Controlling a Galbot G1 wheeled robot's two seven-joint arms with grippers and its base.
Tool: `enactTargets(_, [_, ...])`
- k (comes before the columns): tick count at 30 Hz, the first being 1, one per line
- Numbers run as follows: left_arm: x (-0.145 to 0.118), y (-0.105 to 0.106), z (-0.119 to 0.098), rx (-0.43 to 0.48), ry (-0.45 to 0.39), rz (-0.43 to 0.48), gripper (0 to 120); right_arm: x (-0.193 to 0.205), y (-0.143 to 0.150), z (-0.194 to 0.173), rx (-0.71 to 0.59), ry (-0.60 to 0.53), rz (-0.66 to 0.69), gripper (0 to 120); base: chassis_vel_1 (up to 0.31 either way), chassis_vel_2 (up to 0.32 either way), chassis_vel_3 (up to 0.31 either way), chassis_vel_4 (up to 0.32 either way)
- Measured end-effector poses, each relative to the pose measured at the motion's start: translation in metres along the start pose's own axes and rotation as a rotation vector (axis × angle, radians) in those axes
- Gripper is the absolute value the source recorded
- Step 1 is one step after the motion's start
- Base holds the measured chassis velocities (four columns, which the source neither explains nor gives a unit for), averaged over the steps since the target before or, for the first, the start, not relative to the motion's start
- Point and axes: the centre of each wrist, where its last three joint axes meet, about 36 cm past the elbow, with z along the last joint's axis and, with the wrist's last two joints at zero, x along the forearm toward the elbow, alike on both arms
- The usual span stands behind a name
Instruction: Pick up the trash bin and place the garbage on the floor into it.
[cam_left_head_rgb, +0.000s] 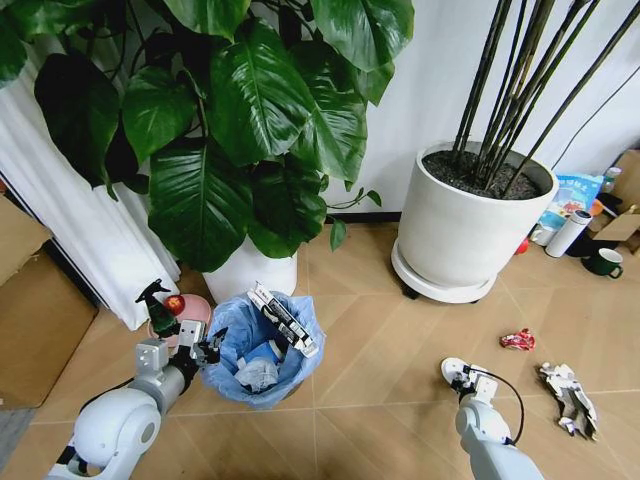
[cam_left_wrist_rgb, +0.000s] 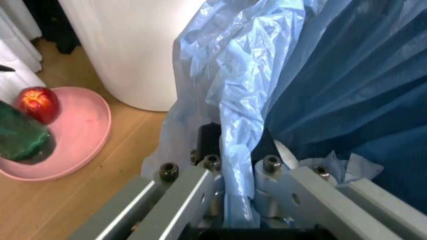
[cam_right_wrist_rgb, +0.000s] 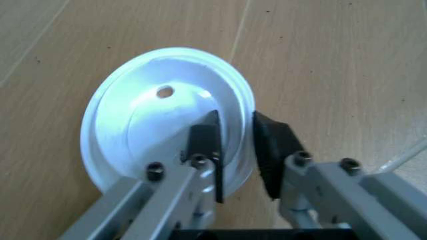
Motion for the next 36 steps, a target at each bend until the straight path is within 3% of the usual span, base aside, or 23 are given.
enactTargets(2, [0.0,0.0,0.0,0.0,-0.001,0.001,0,0.001,0.001,0.0,0.0,0.001,-0.004,5,0.0,0.0,0.0,0.0])
enactTargets(6, [-0.001,-0.001,-0.001,0.0,-0.001,0.003,0,0.001,0.002,0.001,0.0,0.001,-0.007,0,0.0,0.0,0.0,0.0])
enactTargets(13, [0.0,0.0,-0.001,0.0,-0.003,0.002,0,0.009,0.006,-0.005,-0.003,-0.023,-0.027,0,0.0,0.0,0.0,0.0])
enactTargets(21, [0.0,0.0,-0.001,0.003,-0.006,0.003,0,0.033,0.021,-0.042,0.021,-0.14,-0.105,0,0.0,0.0,0.0,0.0])
enactTargets(29, [0.002,-0.002,-0.001,0.002,-0.01,0.004,0,0.092,0.052,-0.102,0.104,-0.32,-0.291,0,0.0,0.0,0.0,0.0])
enactTargets(32, [0.002,-0.004,-0.001,0.002,-0.009,-0.002,0,0.141,0.074,-0.138,0.135,-0.406,-0.447,0,0.0,0.0,0.0,0.0])
enactTargets(33, [0.002,-0.004,-0.001,0.002,-0.009,-0.002,0,0.141,0.074,-0.138,0.135,-0.406,-0.447,0,0.0,0.0,0.0,0.0])
enactTargets(36, [-0.002,-0.007,0.001,0.005,0.0,0.002,0,0.201,0.101,-0.162,0.173,-0.448,-0.657,0,0.0,0.0,0.0,0.0])
